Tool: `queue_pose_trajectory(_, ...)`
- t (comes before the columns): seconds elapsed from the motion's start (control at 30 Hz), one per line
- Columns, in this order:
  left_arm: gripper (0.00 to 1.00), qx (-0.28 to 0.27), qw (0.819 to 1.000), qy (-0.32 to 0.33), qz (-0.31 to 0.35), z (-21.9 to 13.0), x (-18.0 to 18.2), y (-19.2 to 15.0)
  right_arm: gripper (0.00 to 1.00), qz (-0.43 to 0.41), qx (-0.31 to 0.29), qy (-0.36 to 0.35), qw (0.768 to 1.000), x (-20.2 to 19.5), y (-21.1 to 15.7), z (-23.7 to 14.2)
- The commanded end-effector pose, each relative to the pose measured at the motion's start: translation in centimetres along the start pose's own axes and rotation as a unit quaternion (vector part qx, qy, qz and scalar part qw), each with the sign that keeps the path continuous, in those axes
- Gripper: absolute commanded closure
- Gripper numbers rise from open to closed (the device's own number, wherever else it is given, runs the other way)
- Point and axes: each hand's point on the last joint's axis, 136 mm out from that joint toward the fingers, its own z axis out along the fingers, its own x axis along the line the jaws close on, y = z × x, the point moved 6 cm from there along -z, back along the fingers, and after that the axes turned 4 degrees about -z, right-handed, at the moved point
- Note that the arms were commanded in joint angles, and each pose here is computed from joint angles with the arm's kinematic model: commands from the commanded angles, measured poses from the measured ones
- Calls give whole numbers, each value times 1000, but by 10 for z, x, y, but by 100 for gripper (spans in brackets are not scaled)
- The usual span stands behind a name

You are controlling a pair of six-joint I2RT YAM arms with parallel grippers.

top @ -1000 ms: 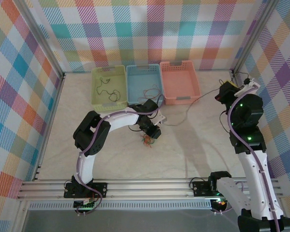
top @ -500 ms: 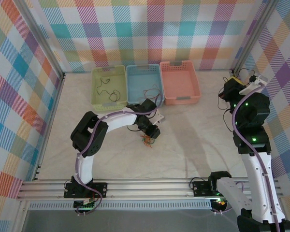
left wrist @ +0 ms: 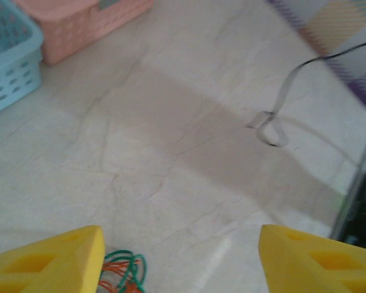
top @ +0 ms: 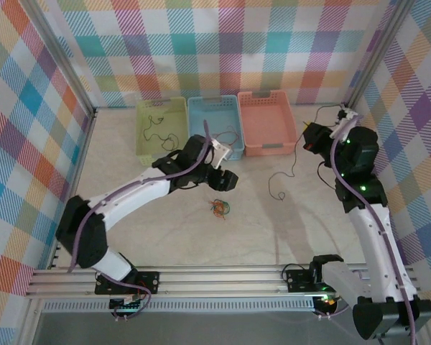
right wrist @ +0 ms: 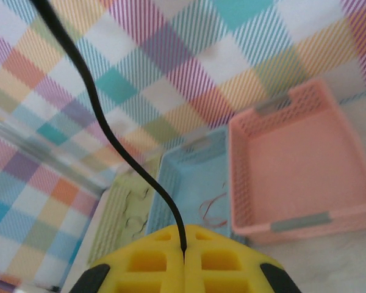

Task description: Untangle the cables

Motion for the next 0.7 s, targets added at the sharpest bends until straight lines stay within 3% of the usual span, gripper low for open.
queue_pose_trajectory(0.0, 28, -33, 996, -88, 4, -23, -28, 10, 100, 28, 32, 76, 996, 11, -9, 8)
queue_pose_trajectory(0.23, 25, -41, 989, -139, 36, -20, -57, 29, 100, 68, 71, 133, 986, 13, -31, 20)
queue_pose_trajectory(0.47, 25, -45, 979, -200, 15, 2, -78, 53, 100, 67, 103, 154, 980, 18, -48, 23)
queue_pose_trajectory(0.67, 25, -38, 978, -204, 13, 16, -89, 63, 100, 70, 119, 164, 977, 18, -59, 24)
